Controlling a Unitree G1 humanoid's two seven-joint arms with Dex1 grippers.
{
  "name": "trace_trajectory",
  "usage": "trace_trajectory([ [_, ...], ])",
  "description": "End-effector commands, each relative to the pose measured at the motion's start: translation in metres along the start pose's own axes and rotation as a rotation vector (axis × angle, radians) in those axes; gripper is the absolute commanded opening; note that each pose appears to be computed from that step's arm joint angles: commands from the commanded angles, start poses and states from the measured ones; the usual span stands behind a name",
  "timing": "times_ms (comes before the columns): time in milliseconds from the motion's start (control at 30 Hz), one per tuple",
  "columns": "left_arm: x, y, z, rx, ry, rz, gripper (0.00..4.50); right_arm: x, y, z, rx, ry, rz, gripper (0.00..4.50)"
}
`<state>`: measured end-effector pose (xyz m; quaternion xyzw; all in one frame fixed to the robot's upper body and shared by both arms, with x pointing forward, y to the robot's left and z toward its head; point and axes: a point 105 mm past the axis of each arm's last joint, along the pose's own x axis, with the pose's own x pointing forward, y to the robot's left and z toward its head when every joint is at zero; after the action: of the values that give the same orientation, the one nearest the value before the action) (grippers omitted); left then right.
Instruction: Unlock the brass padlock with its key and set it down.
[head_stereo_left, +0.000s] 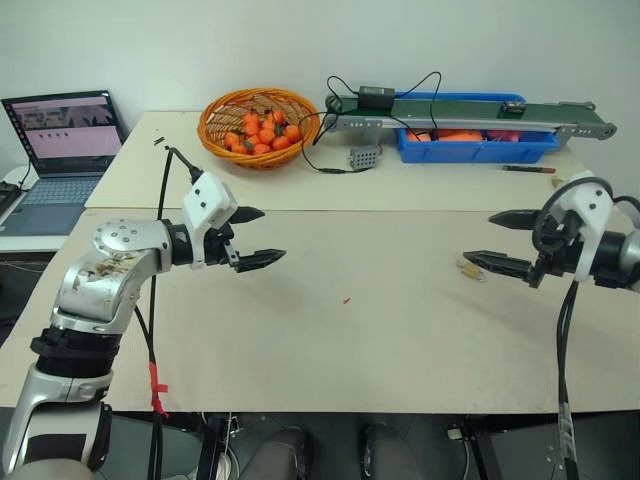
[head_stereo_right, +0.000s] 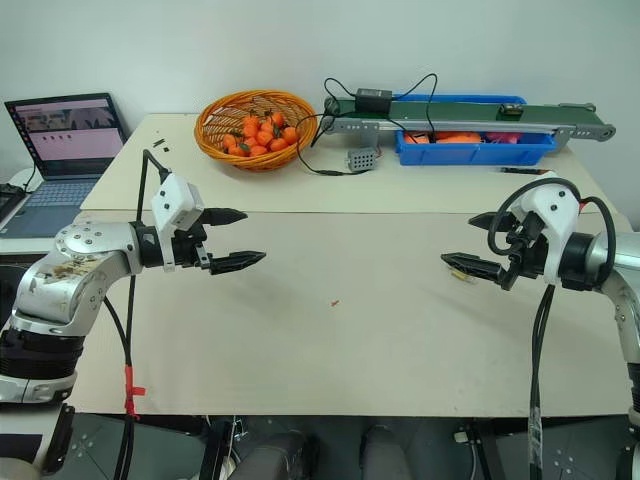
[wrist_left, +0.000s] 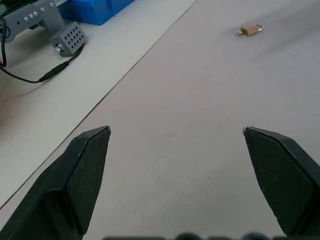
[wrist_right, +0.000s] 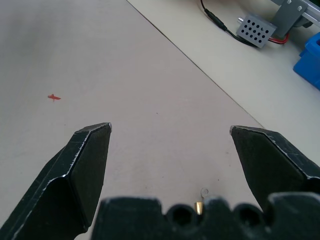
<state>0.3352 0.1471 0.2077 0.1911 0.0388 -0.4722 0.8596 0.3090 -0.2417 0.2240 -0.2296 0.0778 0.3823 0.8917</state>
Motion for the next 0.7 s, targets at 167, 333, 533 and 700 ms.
trace_trajectory([
  [167, 0.003, -0.004, 0.024, -0.008, -0.081, -0.059, 4.5, 0.0, 0.003, 0.018, -0.013, -0.084, -0.043, 4.46],
  [333, 0.009, -0.01, 0.032, -0.026, -0.106, -0.114, 4.5, 0.001, 0.013, 0.017, -0.016, -0.077, -0.036, 4.46],
  [533, 0.016, -0.017, 0.05, -0.018, -0.154, -0.174, 4.5, -0.019, 0.006, 0.001, -0.027, 0.056, -0.075, 4.46],
  [700, 0.017, -0.037, 0.054, -0.009, -0.133, -0.29, 4.5, -0.024, 0.001, -0.01, -0.01, 0.056, -0.091, 4.46],
])
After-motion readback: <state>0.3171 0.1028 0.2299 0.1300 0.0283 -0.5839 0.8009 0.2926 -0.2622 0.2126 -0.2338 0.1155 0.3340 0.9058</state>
